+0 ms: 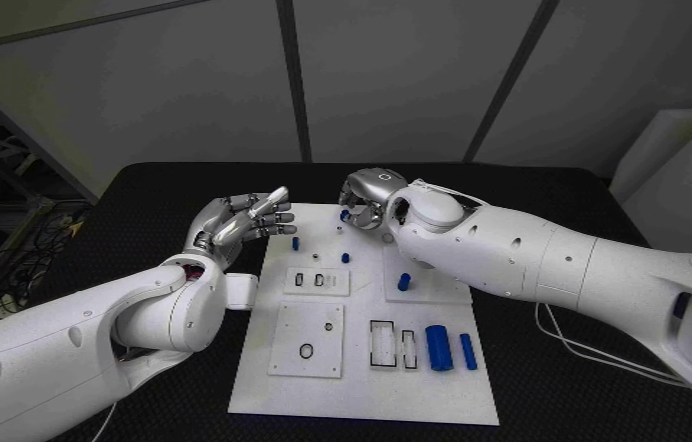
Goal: Assemble the parts on the task board
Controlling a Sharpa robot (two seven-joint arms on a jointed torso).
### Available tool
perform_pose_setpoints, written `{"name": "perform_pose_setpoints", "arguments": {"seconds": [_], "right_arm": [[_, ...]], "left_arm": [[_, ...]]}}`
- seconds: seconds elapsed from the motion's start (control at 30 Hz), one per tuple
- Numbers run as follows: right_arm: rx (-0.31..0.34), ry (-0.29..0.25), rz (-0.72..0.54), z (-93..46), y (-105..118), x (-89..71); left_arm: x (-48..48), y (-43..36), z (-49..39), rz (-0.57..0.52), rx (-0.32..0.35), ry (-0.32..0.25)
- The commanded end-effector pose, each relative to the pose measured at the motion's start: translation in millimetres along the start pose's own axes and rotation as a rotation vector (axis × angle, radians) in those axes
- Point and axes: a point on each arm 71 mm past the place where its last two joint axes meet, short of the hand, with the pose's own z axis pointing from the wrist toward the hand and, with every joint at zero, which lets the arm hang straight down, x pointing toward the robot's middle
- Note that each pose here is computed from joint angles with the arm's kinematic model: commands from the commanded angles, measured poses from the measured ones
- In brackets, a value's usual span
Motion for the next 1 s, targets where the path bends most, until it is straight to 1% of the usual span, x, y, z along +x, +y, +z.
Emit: {"name": "perform_pose_setpoints", "arguments": {"seconds": [0.03, 0.13, 0.27, 0.33, 0.37, 0.47, 0.57, 0.63, 0.73, 0.87, 1.0], "right_arm": [[-0.008, -0.010, 0.003, -1.7, -0.2, -2.6], [-0.011, -0.031, 0.010, -6.9, -3.0, -5.6], [-0.011, -0.061, 0.028, -20.7, -12.9, -11.7], [-0.007, -0.077, 0.049, -31.0, -20.6, -16.0], [-0.001, -0.088, 0.071, -39.1, -26.5, -19.2], [0.026, -0.095, 0.140, -57.1, -41.3, -25.6], [0.074, -0.076, 0.210, -69.7, -56.8, -31.8], [0.106, -0.048, 0.240, -76.7, -66.5, -33.1], [0.153, 0.010, 0.259, -85.0, -80.4, -32.5], [0.194, 0.054, 0.256, -89.7, -92.6, -30.8], [0.218, 0.073, 0.250, -89.9, -97.1, -29.4]], "left_arm": [[1.7, -1.8, 0.0, 0.000, 0.010, 0.018], [0.8, -1.9, -0.1, 0.001, 0.010, 0.017], [-1.5, -1.9, -0.1, 0.003, 0.009, 0.014], [-2.8, -1.9, -0.2, 0.004, 0.009, 0.012], [-3.7, -1.9, -0.2, 0.005, 0.009, 0.011], [-5.3, -2.0, -0.4, 0.006, 0.009, 0.010], [-6.2, -1.9, -0.5, 0.005, 0.008, 0.012], [-6.7, -1.8, -0.4, 0.005, 0.008, 0.012], [-7.1, -1.6, -0.2, 0.005, 0.008, 0.012], [-7.1, -1.4, 0.0, 0.005, 0.007, 0.012], [-6.7, -1.3, 0.2, 0.005, 0.008, 0.013]]}}
